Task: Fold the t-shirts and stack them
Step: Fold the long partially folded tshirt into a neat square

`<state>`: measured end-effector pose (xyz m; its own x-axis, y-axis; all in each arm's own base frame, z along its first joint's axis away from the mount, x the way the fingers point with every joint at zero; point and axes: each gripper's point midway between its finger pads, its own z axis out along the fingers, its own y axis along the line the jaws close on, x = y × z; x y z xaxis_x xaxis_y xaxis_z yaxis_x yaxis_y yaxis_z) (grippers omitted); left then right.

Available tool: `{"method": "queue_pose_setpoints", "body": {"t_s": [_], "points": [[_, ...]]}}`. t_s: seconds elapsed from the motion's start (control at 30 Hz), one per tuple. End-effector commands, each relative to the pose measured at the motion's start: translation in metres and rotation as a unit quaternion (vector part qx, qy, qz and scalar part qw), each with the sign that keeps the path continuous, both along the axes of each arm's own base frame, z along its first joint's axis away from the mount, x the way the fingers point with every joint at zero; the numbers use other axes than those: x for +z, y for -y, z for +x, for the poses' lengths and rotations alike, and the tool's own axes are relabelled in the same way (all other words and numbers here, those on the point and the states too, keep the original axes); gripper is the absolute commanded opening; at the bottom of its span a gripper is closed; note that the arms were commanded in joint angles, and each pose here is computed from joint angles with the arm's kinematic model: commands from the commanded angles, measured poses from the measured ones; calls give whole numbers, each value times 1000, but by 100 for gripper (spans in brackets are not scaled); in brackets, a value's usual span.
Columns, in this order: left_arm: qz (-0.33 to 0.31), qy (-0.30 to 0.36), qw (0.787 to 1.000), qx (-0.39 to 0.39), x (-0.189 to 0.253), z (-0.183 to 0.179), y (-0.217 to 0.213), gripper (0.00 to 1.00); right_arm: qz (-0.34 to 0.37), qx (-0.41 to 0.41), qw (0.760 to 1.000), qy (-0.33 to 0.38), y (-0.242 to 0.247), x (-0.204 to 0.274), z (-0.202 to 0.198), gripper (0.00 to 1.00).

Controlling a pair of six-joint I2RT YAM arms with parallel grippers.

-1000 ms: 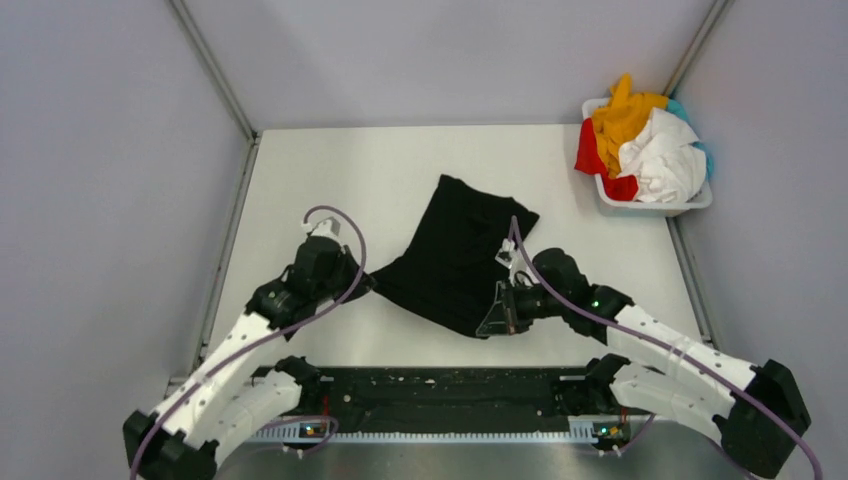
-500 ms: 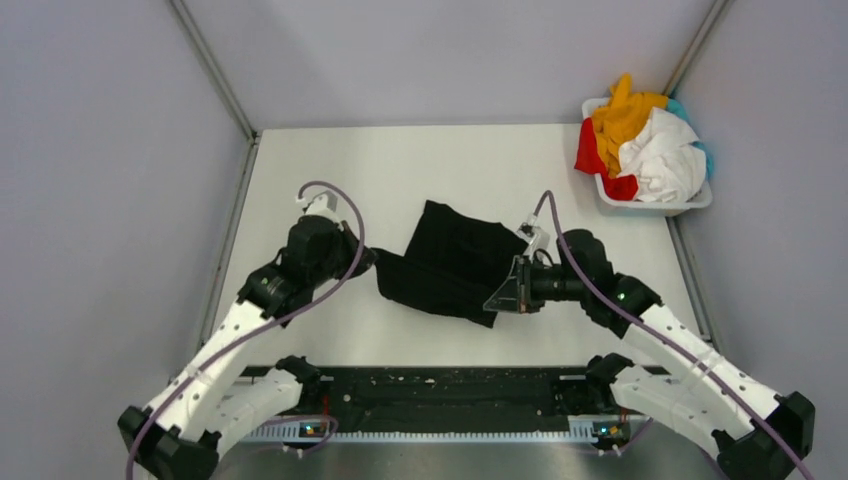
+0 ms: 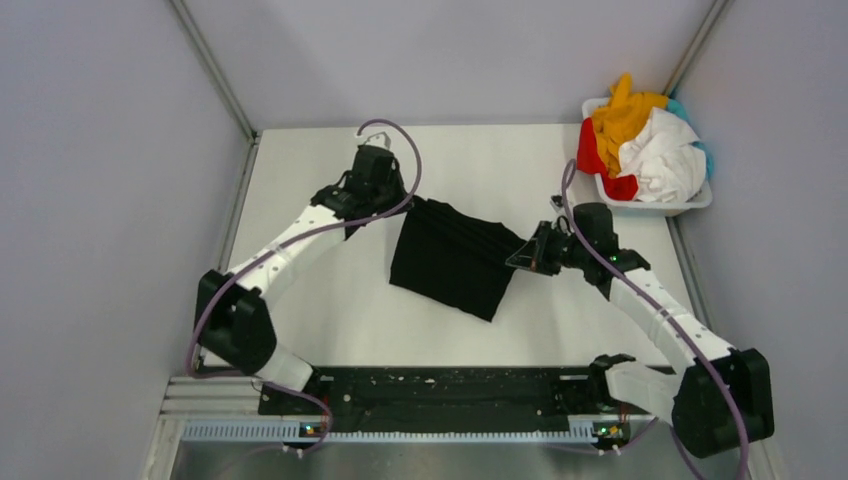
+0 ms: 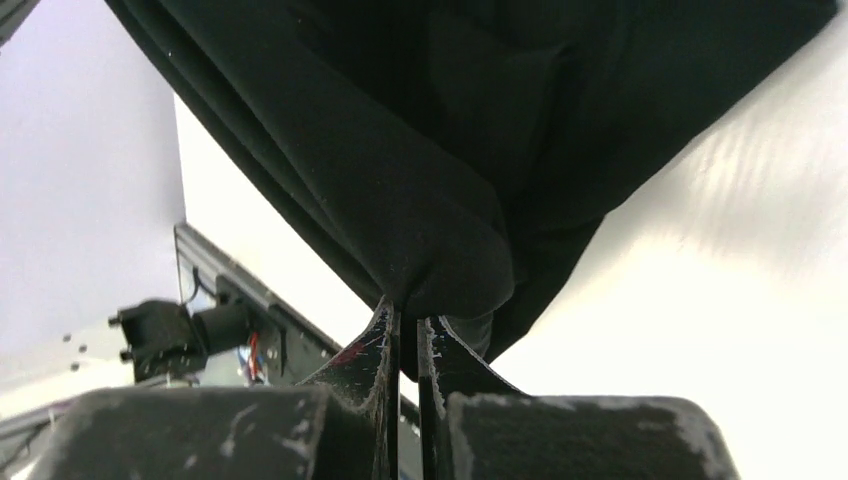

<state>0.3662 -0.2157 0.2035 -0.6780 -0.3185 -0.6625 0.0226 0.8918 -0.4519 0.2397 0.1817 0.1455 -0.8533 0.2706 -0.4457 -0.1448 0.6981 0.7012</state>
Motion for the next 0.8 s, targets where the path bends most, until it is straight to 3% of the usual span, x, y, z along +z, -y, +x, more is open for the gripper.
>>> {"method": "queue_pose_setpoints", "body": {"t_s": [0.0, 0.2, 0.4, 0.43, 0.47, 0.5, 0.63, 0.77], "points": [[38, 50, 997, 44, 8, 61, -10, 0, -9, -43, 998, 44, 16, 8, 47, 0], [43, 18, 999, 27, -23, 105, 7, 0, -32, -63, 997, 33, 26, -14, 84, 0], [46, -18, 999, 19, -56, 127, 12, 2, -53, -72, 996, 19, 32, -38, 116, 3], [44, -20, 999, 16, -58, 130, 13, 13, -58, -79, 995, 21, 35, -40, 122, 11], [42, -20, 999, 11, -58, 133, 14, 30, -62, -81, 994, 24, 37, -40, 129, 27], [43, -24, 999, 8, -58, 134, 15, 51, -68, -84, 994, 29, 39, -39, 134, 51], [39, -24, 999, -6, -46, 130, 18, 79, -62, -75, 994, 48, 36, -23, 139, 94], [-4, -36, 998, -52, -35, 99, 32, 88, -4, -43, 996, 79, 19, 6, 118, 99]]}}
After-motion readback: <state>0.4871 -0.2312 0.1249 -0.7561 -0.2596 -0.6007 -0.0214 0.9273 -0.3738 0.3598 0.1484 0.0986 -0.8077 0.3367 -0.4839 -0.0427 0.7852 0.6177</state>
